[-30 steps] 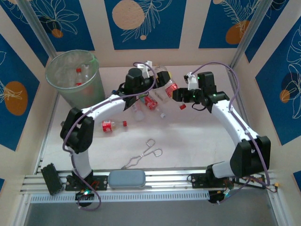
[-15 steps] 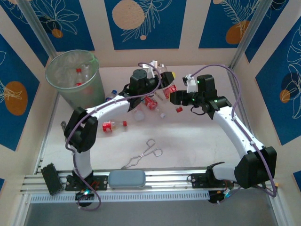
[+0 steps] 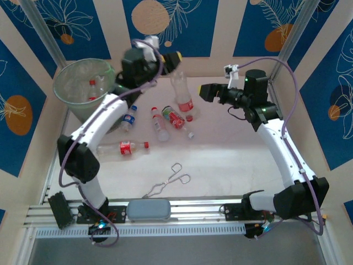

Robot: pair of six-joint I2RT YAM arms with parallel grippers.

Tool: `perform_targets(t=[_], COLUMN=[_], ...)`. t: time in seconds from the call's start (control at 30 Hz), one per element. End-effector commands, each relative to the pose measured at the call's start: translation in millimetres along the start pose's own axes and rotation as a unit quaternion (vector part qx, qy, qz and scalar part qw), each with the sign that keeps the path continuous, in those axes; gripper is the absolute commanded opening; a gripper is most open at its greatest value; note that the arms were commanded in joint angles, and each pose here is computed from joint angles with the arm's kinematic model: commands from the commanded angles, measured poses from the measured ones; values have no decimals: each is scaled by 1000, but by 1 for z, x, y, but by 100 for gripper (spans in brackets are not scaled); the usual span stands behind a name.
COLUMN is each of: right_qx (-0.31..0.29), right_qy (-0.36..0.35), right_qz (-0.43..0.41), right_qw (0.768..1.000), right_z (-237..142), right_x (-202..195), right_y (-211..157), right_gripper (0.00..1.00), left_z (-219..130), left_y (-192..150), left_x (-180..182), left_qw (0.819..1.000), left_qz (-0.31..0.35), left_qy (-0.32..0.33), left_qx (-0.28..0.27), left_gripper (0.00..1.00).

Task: Put the plastic bottles in the bin

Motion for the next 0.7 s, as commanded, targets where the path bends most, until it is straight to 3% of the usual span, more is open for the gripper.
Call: perform_targets(t=[0.0, 0.1, 0.2, 0.33, 0.4, 0.5, 0.67], right_qx=[-15, 0, 5, 31, 43, 56, 60], right_qy=[47, 26, -26, -80, -99, -100, -103], right_qz=[24, 31, 46, 28, 20, 9, 5], right_qw=[998, 999, 999, 996, 994, 993, 993], right_z=[-2, 5, 9, 15, 21, 28, 37], right_x=[10, -8, -34, -44, -50, -52, -54], right_y=[14, 6, 4, 2, -2, -7, -7], right_gripper=[98, 97, 95, 93, 92, 92, 92], left_z=[-56, -95, -108, -91, -81, -72, -66], left_y=[70, 108, 108, 64, 35, -3, -50], left_x=[1, 12, 18, 21, 21, 21, 22], left_qw=[996, 985, 986, 990, 988, 984, 972], left_qz=[68, 112, 104, 80, 80, 79, 83], left_qy=[49, 119, 128, 106, 110, 114, 140], left_qx=[-33, -50, -28, 39, 74, 112, 169], left_gripper=[64, 63, 59, 60, 68, 76, 80])
Point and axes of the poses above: each hand's point on the last joint's axis, 136 mm out from that joint toward the fingers, its own z axis out along the fingers, its own x axis along the line the jaws close on, y = z × x, the point moved 8 cm from there along -z, back along the fingers, and after that the axes turned 13 degrees about z, right-handed, at the moved point
